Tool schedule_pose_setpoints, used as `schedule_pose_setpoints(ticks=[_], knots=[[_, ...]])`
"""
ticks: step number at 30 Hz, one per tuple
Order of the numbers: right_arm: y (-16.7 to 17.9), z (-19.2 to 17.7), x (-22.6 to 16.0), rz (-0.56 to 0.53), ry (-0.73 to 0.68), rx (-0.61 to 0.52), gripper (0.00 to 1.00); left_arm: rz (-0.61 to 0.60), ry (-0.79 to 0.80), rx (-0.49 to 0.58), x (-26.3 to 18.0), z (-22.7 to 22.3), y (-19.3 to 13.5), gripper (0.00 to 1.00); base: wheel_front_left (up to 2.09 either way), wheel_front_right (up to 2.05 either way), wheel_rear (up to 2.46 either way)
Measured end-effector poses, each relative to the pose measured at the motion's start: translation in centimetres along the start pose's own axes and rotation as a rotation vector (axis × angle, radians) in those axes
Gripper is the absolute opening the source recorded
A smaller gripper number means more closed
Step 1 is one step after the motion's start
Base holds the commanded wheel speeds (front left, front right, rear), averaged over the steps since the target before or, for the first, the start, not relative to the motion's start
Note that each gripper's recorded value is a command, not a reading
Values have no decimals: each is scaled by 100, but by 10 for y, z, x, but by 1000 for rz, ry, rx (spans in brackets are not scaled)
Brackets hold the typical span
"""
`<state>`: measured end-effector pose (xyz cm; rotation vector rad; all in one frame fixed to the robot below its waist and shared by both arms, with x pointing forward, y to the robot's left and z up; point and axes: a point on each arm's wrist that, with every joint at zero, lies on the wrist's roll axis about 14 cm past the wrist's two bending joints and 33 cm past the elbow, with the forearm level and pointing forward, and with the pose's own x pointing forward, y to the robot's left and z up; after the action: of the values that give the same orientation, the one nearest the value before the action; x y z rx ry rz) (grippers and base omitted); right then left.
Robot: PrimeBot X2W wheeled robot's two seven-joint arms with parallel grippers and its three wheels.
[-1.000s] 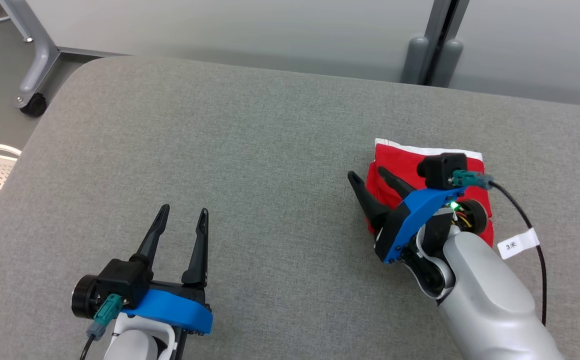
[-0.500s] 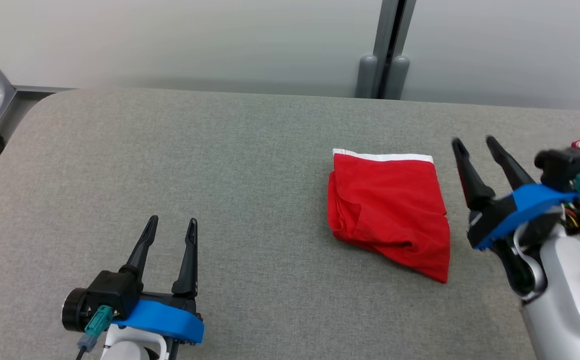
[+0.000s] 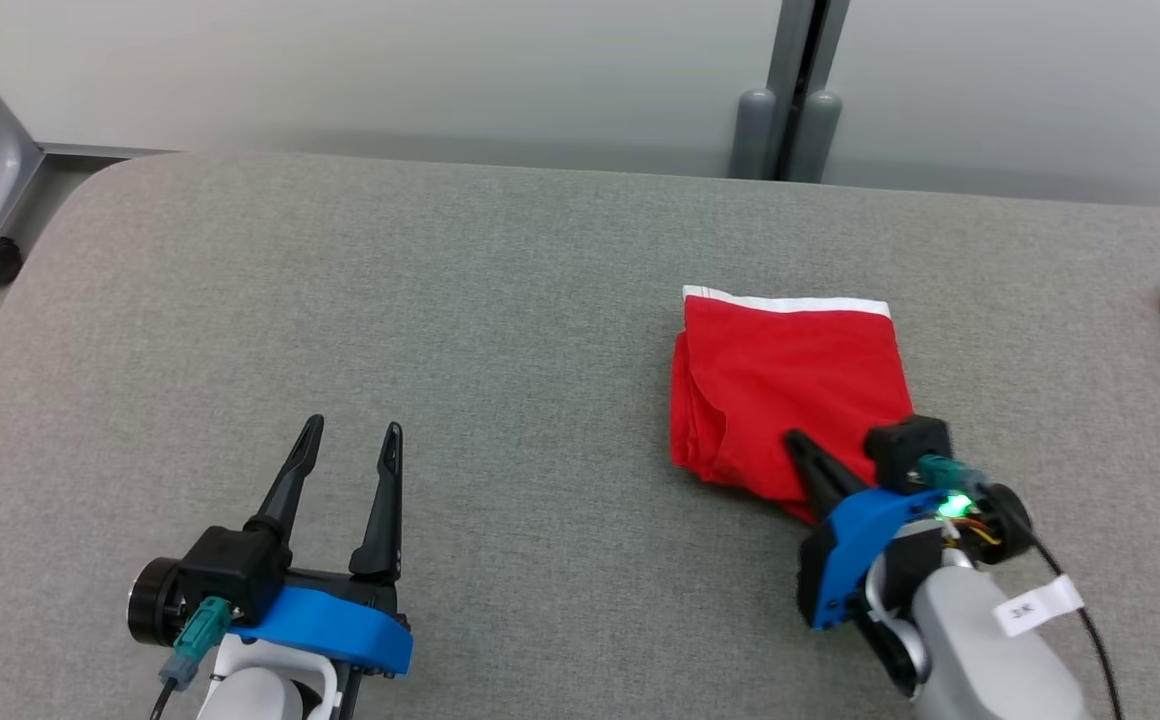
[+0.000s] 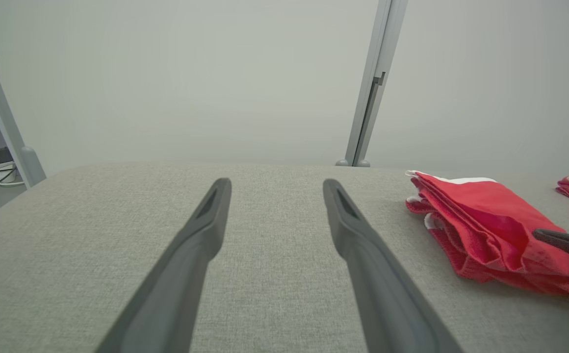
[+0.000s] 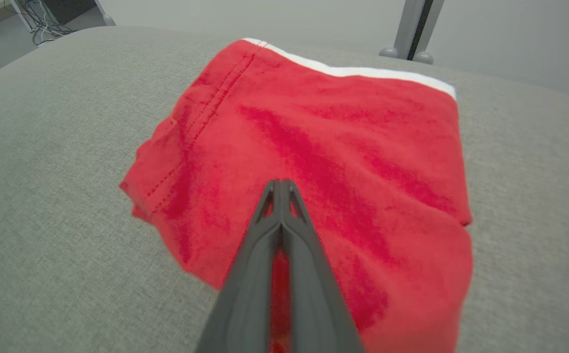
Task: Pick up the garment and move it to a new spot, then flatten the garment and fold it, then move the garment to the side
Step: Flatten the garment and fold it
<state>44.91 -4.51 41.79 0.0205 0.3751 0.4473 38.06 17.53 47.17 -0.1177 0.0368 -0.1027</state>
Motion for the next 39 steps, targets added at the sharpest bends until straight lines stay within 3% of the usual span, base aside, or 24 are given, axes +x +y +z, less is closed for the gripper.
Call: schedule_pose_setpoints(ticks=[4, 6, 10, 13, 14, 15, 16, 21, 29, 34, 39], knots=[[38, 1, 7, 114, -4, -1, 0, 13, 1, 2, -3, 0, 4, 100, 0, 0, 0], [85, -1, 5, 248, 7, 24, 0, 22, -3, 3, -6, 2, 7, 100, 0, 0, 0], [129, 9, -7, 382, 4, 170, 0, 26, -13, 2, -8, 5, 9, 100, 0, 0, 0], [141, 29, -14, 419, -55, 272, 0, 25, -15, 0, -9, 6, 8, 100, 0, 0, 0], [139, 37, -15, 416, -93, 287, 10, 28, -14, -1, -10, 5, 9, 100, 0, 0, 0], [135, 47, -16, 404, -137, 294, 78, 29, -13, -2, -11, 5, 9, 100, 0, 0, 0], [128, 56, -17, 384, -182, 306, 100, 31, -17, -4, -11, 5, 9, 100, 0, 0, 0], [63, 91, -29, 202, -386, 263, 100, 34, -18, -4, -12, 5, 7, 100, 0, 0, 0], [-63, 87, -96, -218, -494, 128, 100, 19, -21, 2, -11, 6, 2, 100, 0, 0, 0], [-96, 74, -135, -365, -460, 76, 100, 24, -9, 9, -14, 3, 4, 100, 0, 0, 0], [-97, 57, -152, -401, -398, 72, 100, 35, 14, 4, -19, -3, 6, 100, 0, 0, 0]])
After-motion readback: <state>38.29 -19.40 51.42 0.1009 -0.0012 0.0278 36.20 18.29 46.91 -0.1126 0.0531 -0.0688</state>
